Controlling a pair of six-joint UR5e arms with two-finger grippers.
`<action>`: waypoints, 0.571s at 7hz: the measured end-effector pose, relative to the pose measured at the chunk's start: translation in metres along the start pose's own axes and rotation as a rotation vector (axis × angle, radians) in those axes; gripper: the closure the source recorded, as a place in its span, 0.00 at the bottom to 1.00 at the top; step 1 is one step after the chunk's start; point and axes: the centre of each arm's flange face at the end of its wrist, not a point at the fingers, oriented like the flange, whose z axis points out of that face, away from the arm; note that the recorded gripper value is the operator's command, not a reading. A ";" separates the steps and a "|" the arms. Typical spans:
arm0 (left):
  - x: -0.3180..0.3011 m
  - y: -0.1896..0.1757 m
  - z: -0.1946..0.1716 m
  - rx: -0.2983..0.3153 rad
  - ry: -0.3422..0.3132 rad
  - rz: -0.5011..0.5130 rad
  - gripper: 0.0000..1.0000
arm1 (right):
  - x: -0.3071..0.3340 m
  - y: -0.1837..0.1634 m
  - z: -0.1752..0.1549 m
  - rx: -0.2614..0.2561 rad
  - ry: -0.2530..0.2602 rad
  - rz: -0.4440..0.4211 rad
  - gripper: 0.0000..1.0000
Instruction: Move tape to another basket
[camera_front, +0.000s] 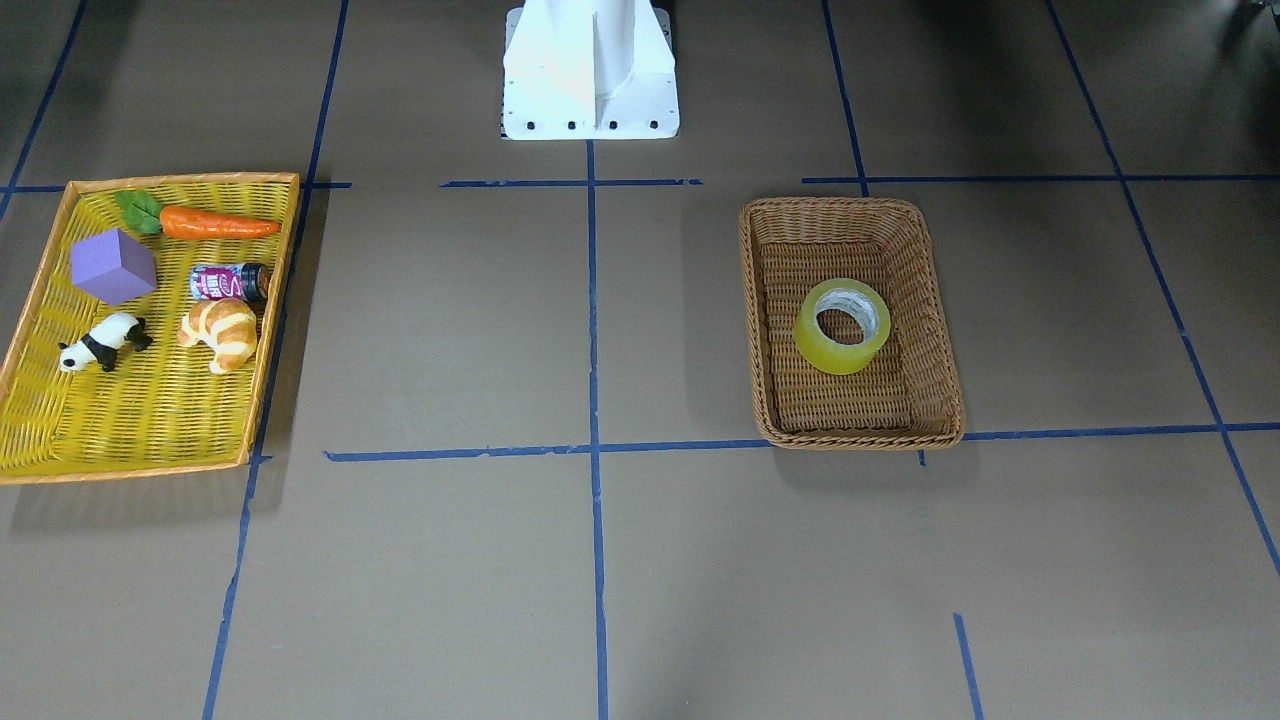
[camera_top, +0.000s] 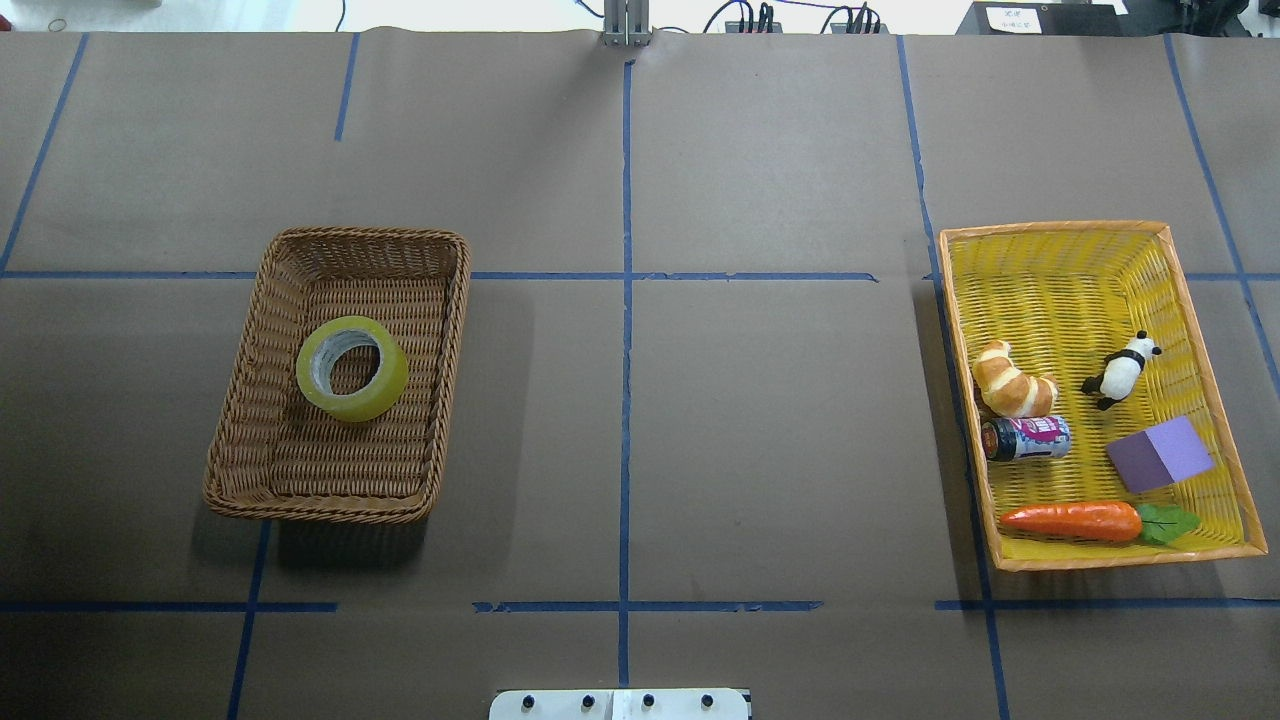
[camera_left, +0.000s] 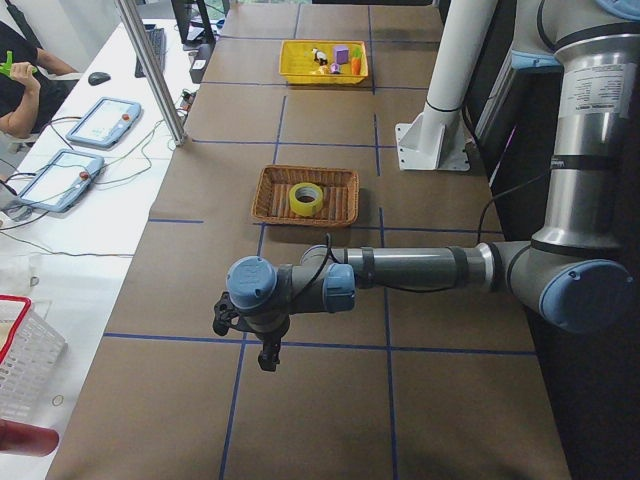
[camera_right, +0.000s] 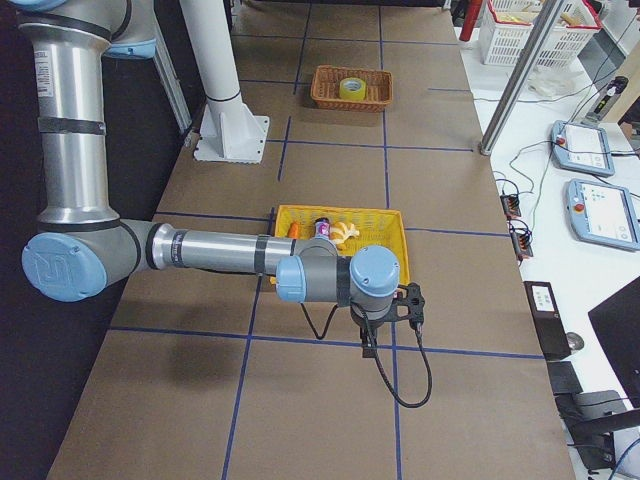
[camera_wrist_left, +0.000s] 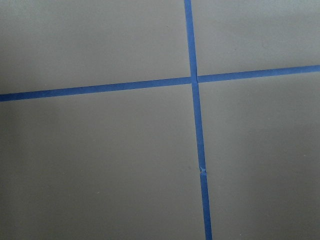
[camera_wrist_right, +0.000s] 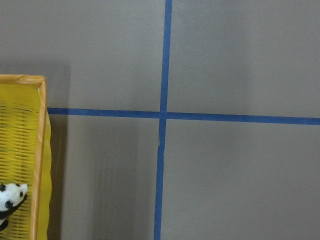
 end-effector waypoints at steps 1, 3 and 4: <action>0.000 0.000 0.000 0.000 0.000 -0.001 0.00 | 0.000 0.000 0.000 0.000 0.000 0.000 0.00; -0.001 0.000 -0.001 0.003 0.000 -0.001 0.00 | 0.000 0.000 0.000 0.001 0.000 0.000 0.00; -0.001 0.000 -0.002 0.003 -0.001 -0.002 0.00 | 0.000 0.000 -0.001 0.002 0.000 -0.001 0.00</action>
